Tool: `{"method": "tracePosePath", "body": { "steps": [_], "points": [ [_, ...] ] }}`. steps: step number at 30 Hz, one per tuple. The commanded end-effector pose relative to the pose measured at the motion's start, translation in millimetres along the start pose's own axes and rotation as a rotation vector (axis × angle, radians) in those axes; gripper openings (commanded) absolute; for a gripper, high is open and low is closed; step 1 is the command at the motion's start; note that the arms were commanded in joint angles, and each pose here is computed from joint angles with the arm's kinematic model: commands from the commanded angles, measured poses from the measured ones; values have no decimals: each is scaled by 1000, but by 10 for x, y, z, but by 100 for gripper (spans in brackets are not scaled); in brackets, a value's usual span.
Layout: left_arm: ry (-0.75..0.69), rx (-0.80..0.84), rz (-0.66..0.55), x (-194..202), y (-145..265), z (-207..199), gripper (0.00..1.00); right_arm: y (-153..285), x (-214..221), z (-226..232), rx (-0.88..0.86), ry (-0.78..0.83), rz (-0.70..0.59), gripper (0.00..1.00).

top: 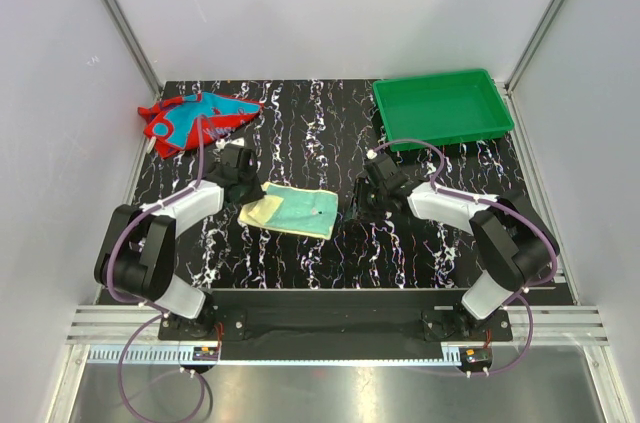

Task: Roll the towels
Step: Fold the towel

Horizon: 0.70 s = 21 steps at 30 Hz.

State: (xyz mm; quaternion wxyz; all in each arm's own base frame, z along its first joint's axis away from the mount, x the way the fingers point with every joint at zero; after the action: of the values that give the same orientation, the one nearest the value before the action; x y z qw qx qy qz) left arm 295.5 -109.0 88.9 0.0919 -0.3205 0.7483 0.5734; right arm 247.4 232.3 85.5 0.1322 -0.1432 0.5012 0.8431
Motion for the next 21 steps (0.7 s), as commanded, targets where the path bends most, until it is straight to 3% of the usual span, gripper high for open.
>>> {"method": "tracePosePath", "body": {
  "steps": [1, 2, 10, 16, 18, 21],
  "points": [
    [-30, 60, -48, -118, 46, -110, 6, 7, -9, -39, 20, 13, -13, 42],
    [-38, 76, -73, -156, 104, -135, 0, 7, -8, -42, 22, 14, -13, 41],
    [-80, -13, -224, -333, 450, -87, 0, 4, 11, -54, 23, 11, -9, 41],
    [-68, -155, -211, -272, 410, 107, 22, -8, 30, -69, 27, 8, -1, 41],
    [-54, -203, -191, -220, 354, 178, 51, -6, 40, -75, 29, 6, 1, 42],
    [-44, -264, -186, -179, 326, 258, 87, 16, 71, -102, 39, 8, 1, 43]
  ]
}}
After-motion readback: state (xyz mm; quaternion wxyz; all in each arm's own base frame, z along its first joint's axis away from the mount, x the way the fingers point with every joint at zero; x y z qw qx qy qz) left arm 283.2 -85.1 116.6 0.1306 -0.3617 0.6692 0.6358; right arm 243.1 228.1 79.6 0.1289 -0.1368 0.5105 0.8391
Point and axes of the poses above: each gripper's point midway between its finger pads, its own y axis back along the fingers, its own z axis along the line the jaws close on, x = y × z, the point moved 6 cm from there along y, back along the fingers, and after that the axes turned 3 degrees about y, right-handed, at the moved point
